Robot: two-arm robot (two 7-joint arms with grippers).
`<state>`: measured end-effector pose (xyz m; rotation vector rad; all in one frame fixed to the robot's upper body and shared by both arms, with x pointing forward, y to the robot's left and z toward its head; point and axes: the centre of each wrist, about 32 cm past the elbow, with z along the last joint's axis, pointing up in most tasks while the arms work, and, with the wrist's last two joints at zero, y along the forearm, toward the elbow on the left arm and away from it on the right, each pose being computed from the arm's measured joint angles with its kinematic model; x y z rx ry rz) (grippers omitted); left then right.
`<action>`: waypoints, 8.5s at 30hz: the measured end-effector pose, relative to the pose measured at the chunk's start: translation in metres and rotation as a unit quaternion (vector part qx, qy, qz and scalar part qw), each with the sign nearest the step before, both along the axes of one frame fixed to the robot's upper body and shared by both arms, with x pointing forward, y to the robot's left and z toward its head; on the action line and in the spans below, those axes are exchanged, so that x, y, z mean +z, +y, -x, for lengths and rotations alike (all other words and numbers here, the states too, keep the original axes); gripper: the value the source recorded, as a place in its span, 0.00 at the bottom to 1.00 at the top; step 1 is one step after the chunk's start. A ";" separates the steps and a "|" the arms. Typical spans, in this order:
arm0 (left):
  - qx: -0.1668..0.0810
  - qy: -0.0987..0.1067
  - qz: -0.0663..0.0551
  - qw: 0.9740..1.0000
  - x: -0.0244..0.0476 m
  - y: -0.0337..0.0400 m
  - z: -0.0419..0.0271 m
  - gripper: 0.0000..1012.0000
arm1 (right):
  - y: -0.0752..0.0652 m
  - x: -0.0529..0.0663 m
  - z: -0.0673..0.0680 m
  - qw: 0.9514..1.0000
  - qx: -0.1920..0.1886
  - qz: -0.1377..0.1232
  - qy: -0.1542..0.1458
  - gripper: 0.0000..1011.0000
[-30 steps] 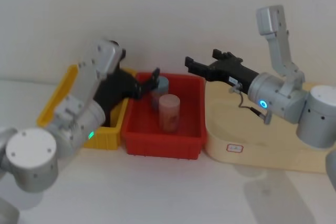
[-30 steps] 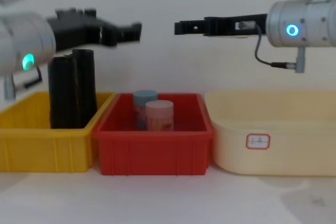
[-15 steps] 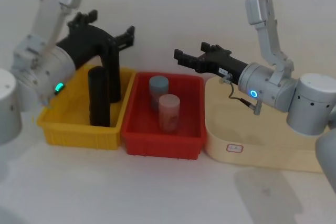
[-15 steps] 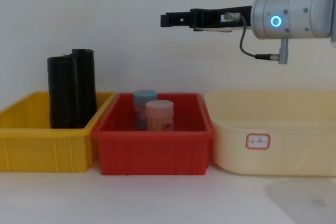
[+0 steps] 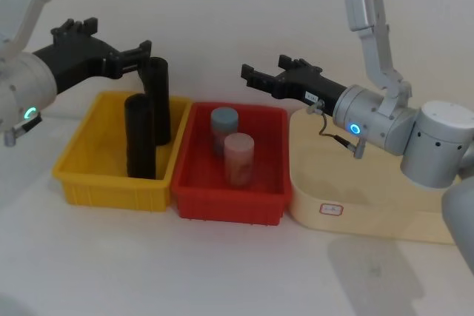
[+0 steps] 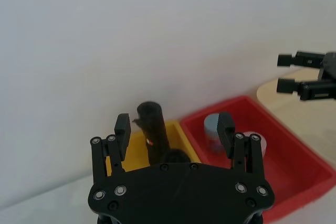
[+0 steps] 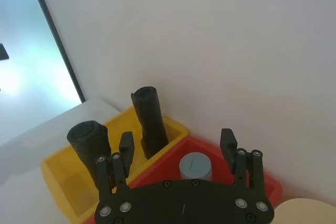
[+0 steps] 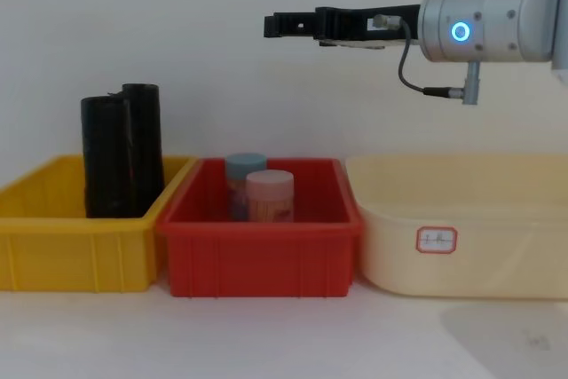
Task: Pick up the garbage bag with the one hand and transfer it to the other hand.
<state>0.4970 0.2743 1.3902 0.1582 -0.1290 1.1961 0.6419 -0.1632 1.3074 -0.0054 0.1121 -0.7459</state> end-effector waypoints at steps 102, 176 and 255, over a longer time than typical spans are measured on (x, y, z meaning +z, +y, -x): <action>-0.071 0.084 -0.009 0.994 -0.1517 0.0311 -0.0978 0.99 | 0.013 0.000 -0.003 0.999 0.028 -0.001 0.016 0.99; -0.065 0.095 0.002 0.993 -0.1589 0.0272 -0.0993 0.40 | 0.011 -0.045 -0.040 0.987 0.068 0.056 0.136 0.99; -0.065 0.095 0.002 0.993 -0.1589 0.0273 -0.0992 0.40 | 0.020 -0.052 -0.046 0.981 0.061 0.158 0.096 0.97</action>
